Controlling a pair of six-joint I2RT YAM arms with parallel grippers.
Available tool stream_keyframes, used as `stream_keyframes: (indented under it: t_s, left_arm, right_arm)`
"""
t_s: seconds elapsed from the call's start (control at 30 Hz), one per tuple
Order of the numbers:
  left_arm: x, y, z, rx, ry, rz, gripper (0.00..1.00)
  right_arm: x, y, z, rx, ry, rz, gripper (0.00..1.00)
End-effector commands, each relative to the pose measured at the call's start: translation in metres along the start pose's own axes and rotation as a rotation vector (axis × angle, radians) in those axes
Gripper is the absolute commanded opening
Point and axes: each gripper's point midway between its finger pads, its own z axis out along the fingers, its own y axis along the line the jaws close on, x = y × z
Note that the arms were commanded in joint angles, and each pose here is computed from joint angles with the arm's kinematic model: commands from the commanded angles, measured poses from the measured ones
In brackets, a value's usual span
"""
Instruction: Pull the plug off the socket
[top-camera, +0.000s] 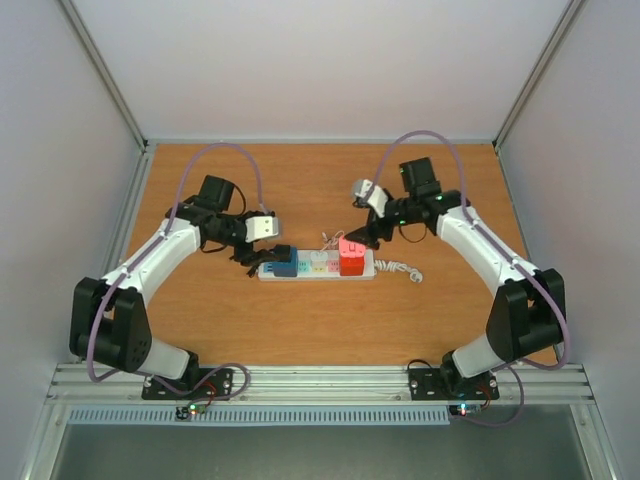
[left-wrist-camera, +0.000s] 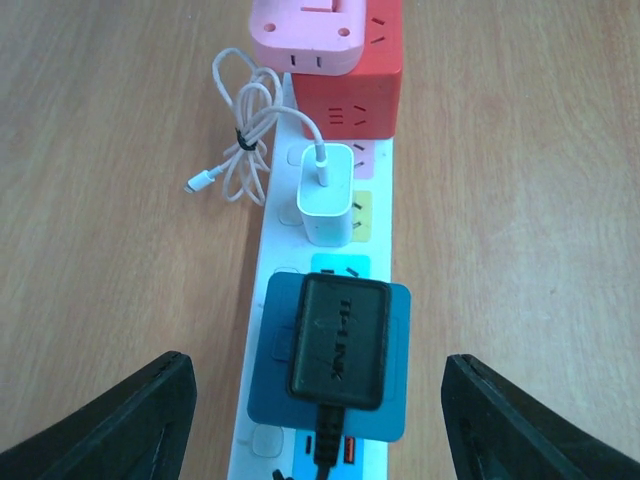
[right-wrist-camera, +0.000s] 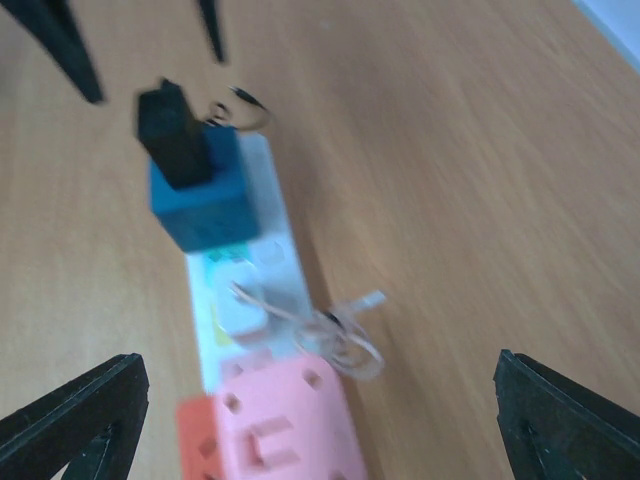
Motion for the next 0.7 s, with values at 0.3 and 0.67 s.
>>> stream_keyframes:
  t_s: [0.3,0.67]
  left_arm:
    - [0.000,0.015,0.019,-0.064,-0.026,0.091,0.57]
    - [0.002,0.003,0.022,0.007,-0.033,0.088,0.42]
  right_arm:
    - [-0.040,0.065,0.089,-0.105,-0.079,-0.124,0.94]
    - [-0.024,0.091,0.132,-0.169,-0.030,-0.201,0.92]
